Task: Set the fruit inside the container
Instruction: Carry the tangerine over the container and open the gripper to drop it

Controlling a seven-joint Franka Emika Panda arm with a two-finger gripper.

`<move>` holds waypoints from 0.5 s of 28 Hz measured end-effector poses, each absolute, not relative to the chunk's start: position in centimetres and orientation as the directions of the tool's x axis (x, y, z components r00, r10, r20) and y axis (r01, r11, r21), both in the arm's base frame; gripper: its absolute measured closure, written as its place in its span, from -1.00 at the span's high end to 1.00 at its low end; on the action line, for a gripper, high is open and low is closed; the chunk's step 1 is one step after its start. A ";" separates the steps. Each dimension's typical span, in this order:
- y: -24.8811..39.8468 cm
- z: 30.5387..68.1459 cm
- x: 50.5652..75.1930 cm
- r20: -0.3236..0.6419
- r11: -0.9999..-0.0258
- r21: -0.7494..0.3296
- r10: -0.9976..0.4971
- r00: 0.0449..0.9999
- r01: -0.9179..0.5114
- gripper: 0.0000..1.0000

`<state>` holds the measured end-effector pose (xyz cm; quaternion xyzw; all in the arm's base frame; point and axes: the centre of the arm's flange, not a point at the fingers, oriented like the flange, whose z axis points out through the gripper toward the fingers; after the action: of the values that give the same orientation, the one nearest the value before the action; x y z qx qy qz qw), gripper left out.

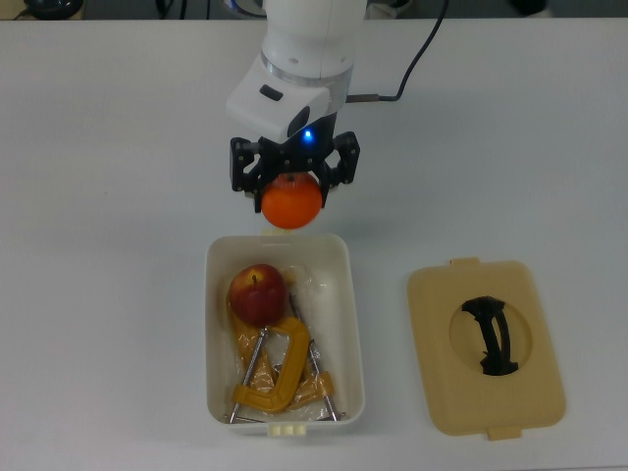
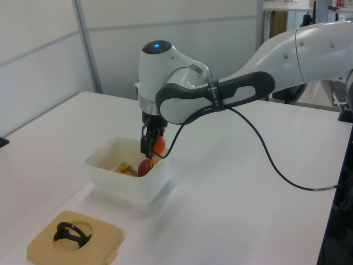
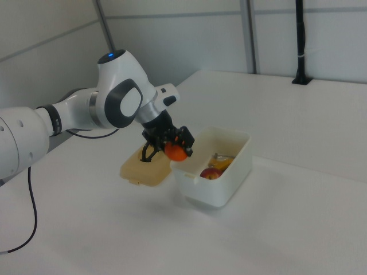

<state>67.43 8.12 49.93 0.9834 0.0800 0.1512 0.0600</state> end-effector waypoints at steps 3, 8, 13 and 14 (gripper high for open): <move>8.5 49.9 68.6 0.396 -0.990 0.112 0.128 0.909 0.090 0.62; 8.3 47.1 70.3 0.457 -0.997 0.069 0.054 0.888 0.026 0.62; 7.4 45.0 71.1 0.456 -0.998 0.057 0.014 0.890 -0.013 0.64; 7.2 44.9 71.2 0.455 -0.998 0.056 0.008 0.891 -0.020 0.64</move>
<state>71.15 7.15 44.85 0.9718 -0.0032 0.2339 0.0298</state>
